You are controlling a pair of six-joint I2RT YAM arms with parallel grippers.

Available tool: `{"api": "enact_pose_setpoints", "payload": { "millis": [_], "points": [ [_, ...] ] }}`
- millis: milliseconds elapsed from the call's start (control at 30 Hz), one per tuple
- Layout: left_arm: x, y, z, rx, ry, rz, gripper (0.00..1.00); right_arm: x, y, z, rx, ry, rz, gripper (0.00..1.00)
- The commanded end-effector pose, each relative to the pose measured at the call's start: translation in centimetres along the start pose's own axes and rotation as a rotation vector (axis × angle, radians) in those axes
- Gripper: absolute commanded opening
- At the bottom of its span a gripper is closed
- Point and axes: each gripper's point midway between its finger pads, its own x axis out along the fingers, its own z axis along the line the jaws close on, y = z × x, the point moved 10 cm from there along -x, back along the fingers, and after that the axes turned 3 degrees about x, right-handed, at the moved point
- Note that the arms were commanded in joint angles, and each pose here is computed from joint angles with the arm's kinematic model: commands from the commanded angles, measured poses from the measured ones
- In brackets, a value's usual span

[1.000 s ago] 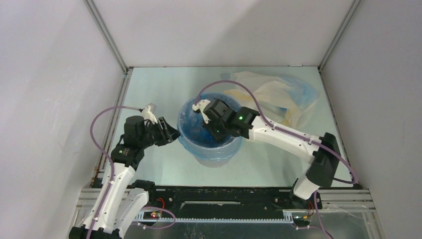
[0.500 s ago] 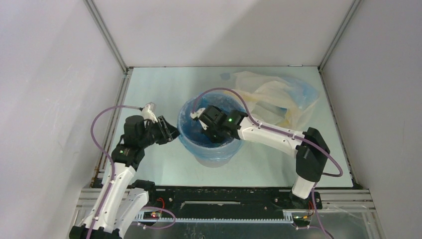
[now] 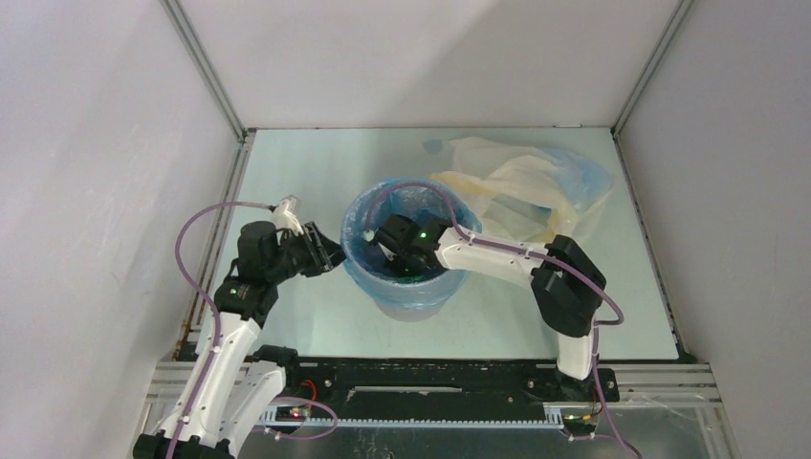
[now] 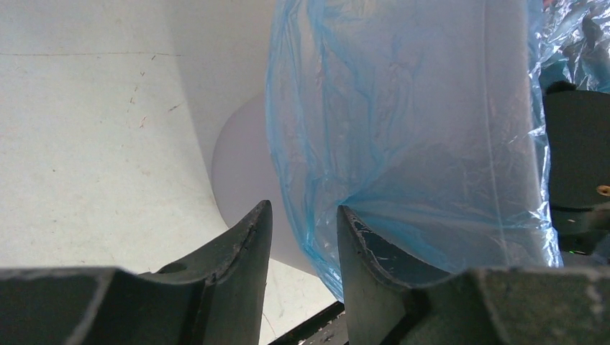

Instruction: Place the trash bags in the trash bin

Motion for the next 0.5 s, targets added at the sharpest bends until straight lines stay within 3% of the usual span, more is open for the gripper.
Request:
{"api": "enact_pose_setpoints", "payload": {
  "millis": [0,467],
  "points": [
    [0.2,0.0,0.0,0.002,0.036,-0.002,0.44,1.0,0.0,-0.1,0.02,-0.021,0.033,0.0],
    [0.4,0.1,-0.1,-0.006,0.066,0.007,0.42,3.7,0.9,-0.5,0.068,-0.052,0.11,0.0]
  ]
}}
